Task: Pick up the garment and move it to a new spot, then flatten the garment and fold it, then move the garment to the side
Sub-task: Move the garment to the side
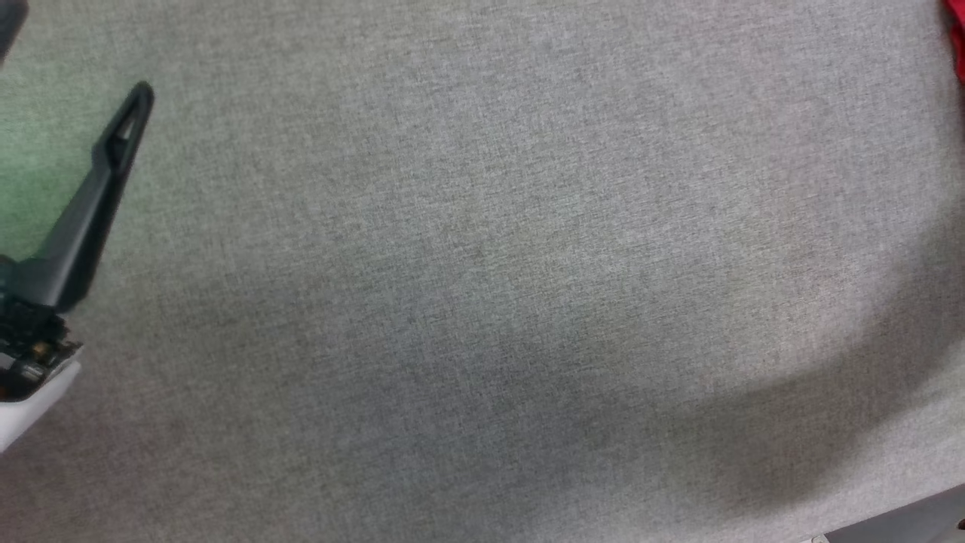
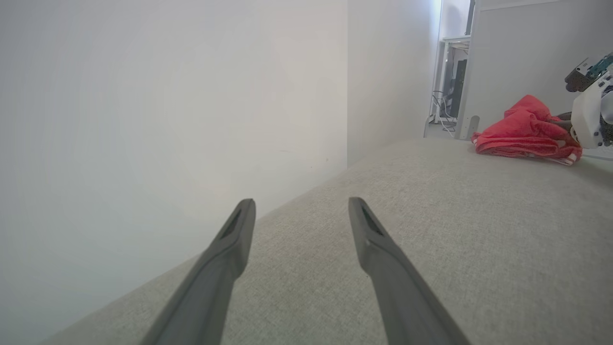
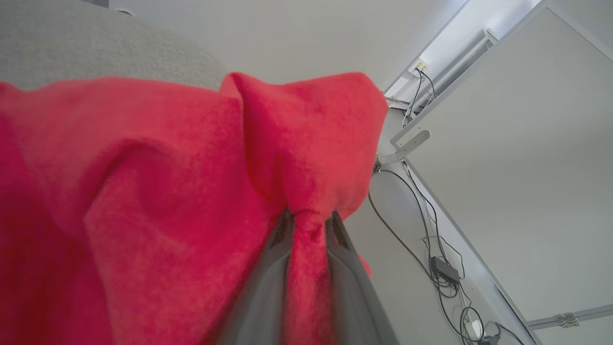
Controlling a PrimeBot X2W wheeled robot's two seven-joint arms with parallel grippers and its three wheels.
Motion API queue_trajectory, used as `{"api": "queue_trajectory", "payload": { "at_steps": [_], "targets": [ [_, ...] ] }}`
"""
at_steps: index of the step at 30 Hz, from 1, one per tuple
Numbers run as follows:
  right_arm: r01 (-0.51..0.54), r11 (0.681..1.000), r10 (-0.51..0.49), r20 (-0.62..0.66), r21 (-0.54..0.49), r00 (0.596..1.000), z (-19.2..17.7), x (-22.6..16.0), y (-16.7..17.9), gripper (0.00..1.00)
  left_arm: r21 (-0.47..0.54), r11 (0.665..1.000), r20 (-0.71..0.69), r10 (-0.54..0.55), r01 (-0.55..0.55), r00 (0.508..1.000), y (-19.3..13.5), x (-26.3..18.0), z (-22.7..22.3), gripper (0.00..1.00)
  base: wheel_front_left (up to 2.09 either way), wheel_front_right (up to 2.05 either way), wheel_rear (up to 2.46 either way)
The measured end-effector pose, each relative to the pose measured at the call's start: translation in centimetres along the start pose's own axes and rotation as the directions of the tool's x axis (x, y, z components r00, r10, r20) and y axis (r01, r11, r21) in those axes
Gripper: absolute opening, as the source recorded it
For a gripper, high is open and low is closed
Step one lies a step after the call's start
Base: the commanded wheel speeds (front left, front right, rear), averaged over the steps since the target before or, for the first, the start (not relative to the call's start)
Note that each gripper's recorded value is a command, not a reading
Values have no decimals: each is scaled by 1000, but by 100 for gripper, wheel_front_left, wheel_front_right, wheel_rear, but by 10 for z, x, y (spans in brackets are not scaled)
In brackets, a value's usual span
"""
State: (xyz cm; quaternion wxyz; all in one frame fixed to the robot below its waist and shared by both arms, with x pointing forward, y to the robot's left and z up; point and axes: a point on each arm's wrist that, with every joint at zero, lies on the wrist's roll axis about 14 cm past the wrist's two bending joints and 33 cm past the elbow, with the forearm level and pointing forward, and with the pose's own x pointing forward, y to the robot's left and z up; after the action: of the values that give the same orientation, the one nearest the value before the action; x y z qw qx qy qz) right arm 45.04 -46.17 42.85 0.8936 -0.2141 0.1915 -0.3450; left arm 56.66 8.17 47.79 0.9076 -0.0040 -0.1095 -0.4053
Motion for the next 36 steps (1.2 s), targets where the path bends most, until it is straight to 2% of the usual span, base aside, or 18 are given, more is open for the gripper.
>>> {"api": "queue_trajectory", "payload": {
  "at_steps": [1, 2, 11, 20, 23, 29, 36],
  "targets": [
    [-2, 1000, 2, -1, 0, 1000, -1, 0, 0, 47, 1, 1000, 1, -1, 1, 1000, -1, 0, 1, 100, 0, 0, 0],
    [-3, 1000, 3, -3, -1, 1000, -2, -1, 0, 99, 2, 1000, 4, 0, 0, 1000, -1, 0, 3, 100, 0, 0, 0],
    [-54, 998, 56, 59, -26, 997, 15, -15, 4, 100, -28, 998, 26, 60, -59, 998, -4, 0, 20, 100, 0, 0, 0],
    [-130, 991, 127, 223, 0, 967, 78, -40, 12, 100, -76, 986, 3, 150, -150, 989, -17, -17, 36, 100, 0, 0, 0],
    [-186, 982, 182, 254, -6, 950, 95, -50, 22, 100, -81, 979, 3, 190, -189, 982, -18, -25, 46, 100, 0, 0, 0],
    [-342, 939, 316, 296, 39, 902, 116, -77, 62, 100, -84, 958, -27, 272, -273, 962, -21, -51, 57, 100, 0, 0, 0],
    [-521, 851, 469, 340, 73, 815, 114, -120, 115, 100, -73, 910, -84, 402, -408, 912, -18, -96, 62, 100, 0, 0, 0]
  ]
}}
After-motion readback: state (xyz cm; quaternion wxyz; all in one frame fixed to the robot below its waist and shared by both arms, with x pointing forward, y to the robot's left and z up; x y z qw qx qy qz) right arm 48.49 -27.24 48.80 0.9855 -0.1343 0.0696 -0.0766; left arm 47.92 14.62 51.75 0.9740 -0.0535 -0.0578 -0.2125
